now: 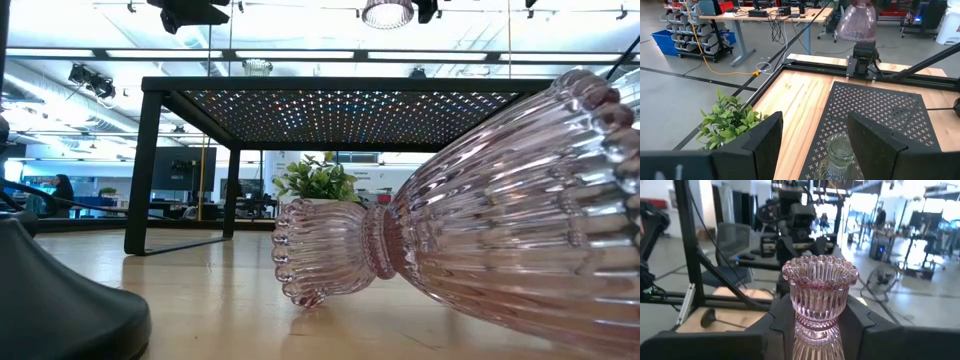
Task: Pick & Place candle stick holders
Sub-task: Put the top right pink glass candle holder on the shelf aligned with the other glass candle holder
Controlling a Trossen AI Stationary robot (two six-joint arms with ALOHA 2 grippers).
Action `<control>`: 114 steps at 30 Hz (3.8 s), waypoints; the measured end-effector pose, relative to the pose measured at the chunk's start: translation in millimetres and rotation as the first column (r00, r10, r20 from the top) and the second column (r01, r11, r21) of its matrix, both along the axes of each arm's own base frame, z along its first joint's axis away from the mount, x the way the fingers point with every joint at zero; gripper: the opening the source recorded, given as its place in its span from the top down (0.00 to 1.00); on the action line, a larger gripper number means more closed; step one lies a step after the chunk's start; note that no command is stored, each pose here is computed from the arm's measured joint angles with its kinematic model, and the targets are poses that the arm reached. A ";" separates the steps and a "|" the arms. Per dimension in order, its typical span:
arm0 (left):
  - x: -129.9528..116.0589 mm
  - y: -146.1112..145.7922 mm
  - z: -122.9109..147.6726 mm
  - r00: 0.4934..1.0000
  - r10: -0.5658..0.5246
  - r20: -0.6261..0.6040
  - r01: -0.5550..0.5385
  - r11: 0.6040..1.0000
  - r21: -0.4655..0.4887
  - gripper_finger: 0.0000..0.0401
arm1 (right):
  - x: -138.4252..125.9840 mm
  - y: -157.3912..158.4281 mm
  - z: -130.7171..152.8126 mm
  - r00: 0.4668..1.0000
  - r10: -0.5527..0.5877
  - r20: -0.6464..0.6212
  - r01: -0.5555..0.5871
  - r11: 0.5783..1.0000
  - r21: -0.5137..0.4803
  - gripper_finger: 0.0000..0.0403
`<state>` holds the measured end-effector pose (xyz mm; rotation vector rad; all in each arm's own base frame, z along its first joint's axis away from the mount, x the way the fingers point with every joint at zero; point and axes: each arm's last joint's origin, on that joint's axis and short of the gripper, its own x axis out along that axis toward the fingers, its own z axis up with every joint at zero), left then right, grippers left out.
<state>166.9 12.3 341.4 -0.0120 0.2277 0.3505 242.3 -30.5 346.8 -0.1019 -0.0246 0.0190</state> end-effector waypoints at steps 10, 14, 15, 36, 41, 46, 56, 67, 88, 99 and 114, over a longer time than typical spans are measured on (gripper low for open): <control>-0.1 0.0 -0.4 1.000 0.000 -0.005 0.000 1.000 0.000 0.44 | 5.6 14.8 -37.6 0.996 -0.036 0.076 0.033 0.999 0.038 0.75; -0.1 0.0 -0.5 1.000 0.000 -0.006 0.000 1.000 0.002 0.44 | 14.6 18.1 -50.2 0.997 -0.054 0.048 0.052 0.998 0.042 0.75; -0.1 0.0 -0.5 1.000 -0.001 -0.006 0.001 1.000 0.002 0.44 | 17.6 18.5 -52.4 0.997 -0.063 0.049 0.061 0.997 0.043 0.75; -0.2 0.0 -1.0 1.000 -0.001 -0.012 0.001 1.000 0.004 0.44 | 61.2 18.1 -104.5 0.996 -0.082 -0.033 0.085 0.994 0.071 0.75; -0.3 0.0 -1.1 1.000 -0.001 -0.013 0.001 1.000 0.003 0.44 | 66.4 17.9 -113.3 0.995 -0.083 -0.050 0.087 0.993 0.083 0.75; -0.5 -0.1 -1.8 1.000 -0.001 -0.021 0.001 1.000 0.003 0.44 | 67.0 17.8 -117.5 0.992 -0.093 -0.082 0.100 0.991 0.090 0.75; -0.5 0.0 -1.8 1.000 0.000 -0.020 0.001 1.000 0.001 0.44 | 66.4 18.5 -124.7 0.980 -0.129 -0.154 0.142 0.987 0.075 0.75; -0.6 -0.2 -2.2 1.000 -0.006 -0.025 0.006 1.000 -0.002 0.44 | 64.9 25.6 -128.0 0.976 -0.145 -0.164 0.154 0.987 0.046 0.75; -0.5 -0.3 -2.1 1.000 -0.007 -0.019 0.007 1.000 -0.019 0.44 | 46.7 27.6 -141.3 0.990 -0.138 -0.029 0.140 0.984 0.108 0.75; -0.5 -0.3 -2.1 1.000 -0.007 -0.018 0.007 1.000 -0.019 0.44 | 46.9 27.5 -139.4 0.990 -0.139 -0.008 0.139 0.984 0.111 0.75; -0.7 -0.5 -2.3 1.000 -0.012 -0.023 0.012 1.000 -0.021 0.44 | 56.8 27.3 -151.8 0.984 -0.176 -0.011 0.177 0.980 0.092 0.75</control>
